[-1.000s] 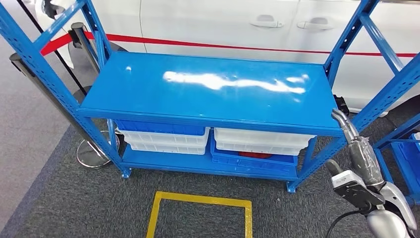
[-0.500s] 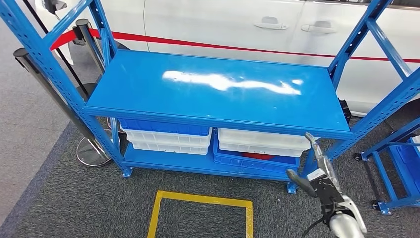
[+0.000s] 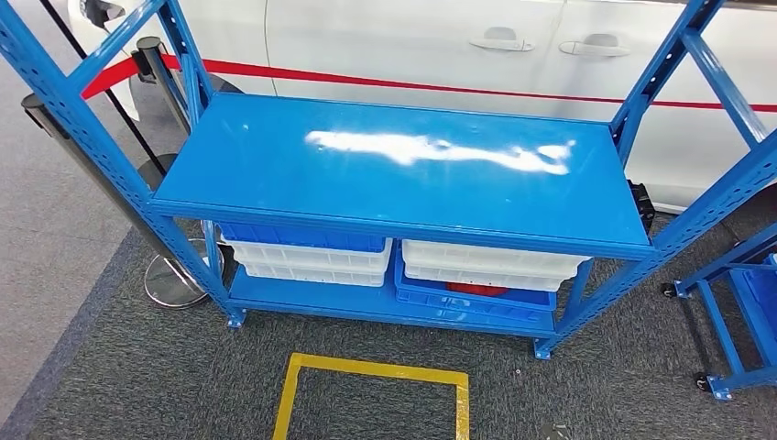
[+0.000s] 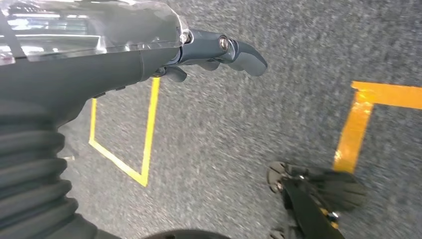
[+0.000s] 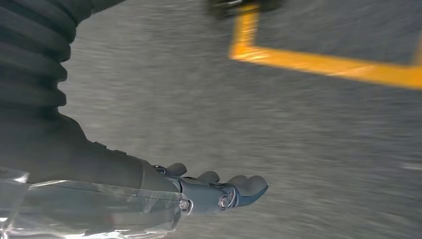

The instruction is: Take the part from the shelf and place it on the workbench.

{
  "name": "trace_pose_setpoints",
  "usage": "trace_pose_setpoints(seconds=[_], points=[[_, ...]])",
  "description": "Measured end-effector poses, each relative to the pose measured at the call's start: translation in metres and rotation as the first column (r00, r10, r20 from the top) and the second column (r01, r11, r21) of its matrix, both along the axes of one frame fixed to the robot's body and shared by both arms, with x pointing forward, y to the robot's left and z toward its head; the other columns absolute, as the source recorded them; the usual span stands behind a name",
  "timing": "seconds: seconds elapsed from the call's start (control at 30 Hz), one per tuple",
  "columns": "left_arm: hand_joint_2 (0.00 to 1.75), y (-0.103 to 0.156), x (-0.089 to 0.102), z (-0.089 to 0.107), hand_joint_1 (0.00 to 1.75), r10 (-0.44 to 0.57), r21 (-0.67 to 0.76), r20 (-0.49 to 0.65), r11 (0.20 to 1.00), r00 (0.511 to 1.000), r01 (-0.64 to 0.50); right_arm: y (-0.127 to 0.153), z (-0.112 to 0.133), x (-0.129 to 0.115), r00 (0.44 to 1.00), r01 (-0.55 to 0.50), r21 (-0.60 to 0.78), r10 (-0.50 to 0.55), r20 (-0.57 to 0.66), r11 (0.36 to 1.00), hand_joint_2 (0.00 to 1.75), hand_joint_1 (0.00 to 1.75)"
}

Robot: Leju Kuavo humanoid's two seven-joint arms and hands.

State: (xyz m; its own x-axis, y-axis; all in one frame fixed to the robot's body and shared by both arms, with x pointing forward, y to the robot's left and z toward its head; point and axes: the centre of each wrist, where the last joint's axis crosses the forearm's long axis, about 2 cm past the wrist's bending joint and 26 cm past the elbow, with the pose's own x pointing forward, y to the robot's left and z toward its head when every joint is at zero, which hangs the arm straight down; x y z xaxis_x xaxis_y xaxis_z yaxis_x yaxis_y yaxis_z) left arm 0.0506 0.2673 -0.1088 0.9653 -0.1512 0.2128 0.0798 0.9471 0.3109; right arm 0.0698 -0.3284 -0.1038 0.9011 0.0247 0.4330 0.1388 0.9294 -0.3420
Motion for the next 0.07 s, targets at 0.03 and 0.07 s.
trace_pose_setpoints(seconds=[0.03, 0.07], points=[[1.75, 0.0, -0.0001, 0.0, 0.0, -0.003, 0.008, -0.013, 1.0, 1.0, 0.004, 0.0015, -0.0013, -0.0045, 0.999, 0.009, -0.003, -0.01, -0.054, 1.0, 1.75, 0.0], [1.75, -0.0001, -0.0001, 0.0001, 0.0, -0.005, 0.013, -0.02, 1.0, 1.0, 0.005, 0.0022, -0.0018, -0.0066, 0.997, 0.014, -0.005, -0.014, -0.08, 1.0, 1.75, 0.0]])
